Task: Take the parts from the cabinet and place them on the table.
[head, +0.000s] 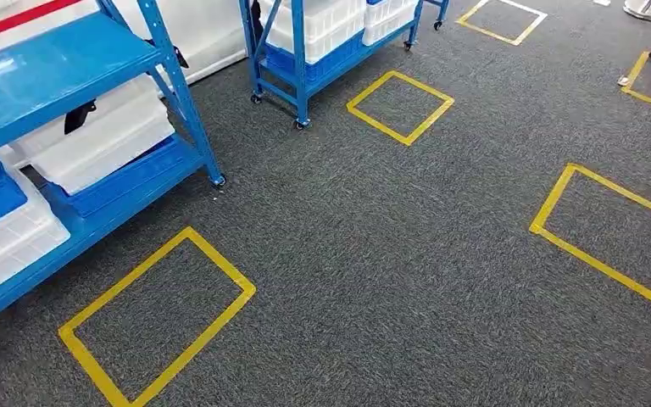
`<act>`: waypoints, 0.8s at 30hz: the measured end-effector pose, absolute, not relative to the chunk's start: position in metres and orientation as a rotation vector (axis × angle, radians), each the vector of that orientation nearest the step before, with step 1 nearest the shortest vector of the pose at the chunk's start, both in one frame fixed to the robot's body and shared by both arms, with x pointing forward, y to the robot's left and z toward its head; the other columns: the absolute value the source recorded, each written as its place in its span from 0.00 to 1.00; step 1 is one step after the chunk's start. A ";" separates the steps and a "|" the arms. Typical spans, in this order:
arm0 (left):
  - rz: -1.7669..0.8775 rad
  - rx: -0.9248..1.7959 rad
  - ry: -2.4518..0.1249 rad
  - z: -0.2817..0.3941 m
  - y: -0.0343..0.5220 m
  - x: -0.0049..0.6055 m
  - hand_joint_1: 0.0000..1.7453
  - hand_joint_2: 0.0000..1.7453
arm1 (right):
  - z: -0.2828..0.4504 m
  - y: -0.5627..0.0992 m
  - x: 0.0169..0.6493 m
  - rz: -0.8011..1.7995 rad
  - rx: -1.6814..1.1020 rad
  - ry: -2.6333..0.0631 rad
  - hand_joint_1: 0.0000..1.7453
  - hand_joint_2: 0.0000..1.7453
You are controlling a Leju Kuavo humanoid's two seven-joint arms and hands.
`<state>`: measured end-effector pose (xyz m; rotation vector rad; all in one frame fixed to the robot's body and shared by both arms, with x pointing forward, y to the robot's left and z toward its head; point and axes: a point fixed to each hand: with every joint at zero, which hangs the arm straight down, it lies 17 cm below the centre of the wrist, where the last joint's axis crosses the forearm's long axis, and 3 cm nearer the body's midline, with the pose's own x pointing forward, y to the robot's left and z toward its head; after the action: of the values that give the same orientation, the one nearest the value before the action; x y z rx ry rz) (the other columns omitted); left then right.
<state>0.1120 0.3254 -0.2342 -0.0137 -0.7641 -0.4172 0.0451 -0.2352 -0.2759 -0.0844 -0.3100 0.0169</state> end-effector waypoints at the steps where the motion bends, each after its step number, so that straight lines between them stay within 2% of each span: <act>1: -0.423 -0.012 -0.764 -0.234 0.326 0.112 0.00 0.00 | -0.276 -0.236 0.045 0.017 -0.086 -0.309 0.00 0.00; 8: -0.431 -0.012 -0.765 -0.234 0.327 0.112 0.00 0.00 | -0.276 -0.238 0.043 0.017 -0.092 -0.303 0.00 0.00; 13: -0.260 0.134 -0.860 -0.221 0.361 0.130 0.00 0.00 | -0.276 -0.236 0.040 -0.003 -0.092 -0.294 0.00 0.00; 15: -0.231 0.249 -0.857 -0.220 0.362 0.158 0.00 0.00 | -0.278 -0.238 0.035 0.008 -0.103 -0.257 0.00 0.00; 17: -0.185 0.373 -0.823 -0.212 0.355 0.229 0.00 0.00 | -0.280 -0.241 0.034 0.053 -0.113 -0.222 0.00 0.00; 19: -0.131 0.392 -0.773 -0.208 0.353 0.256 0.00 0.00 | -0.280 -0.247 0.046 0.072 -0.130 -0.229 0.00 0.00; 24: -0.047 0.393 -0.799 -0.205 0.386 0.246 0.00 0.00 | -0.280 -0.260 0.049 0.087 -0.155 -0.228 0.00 0.00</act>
<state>0.2459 0.3855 -0.2052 0.3926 -0.7994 -0.0473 0.0489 -0.2599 -0.2802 -0.1546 -0.2284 0.0871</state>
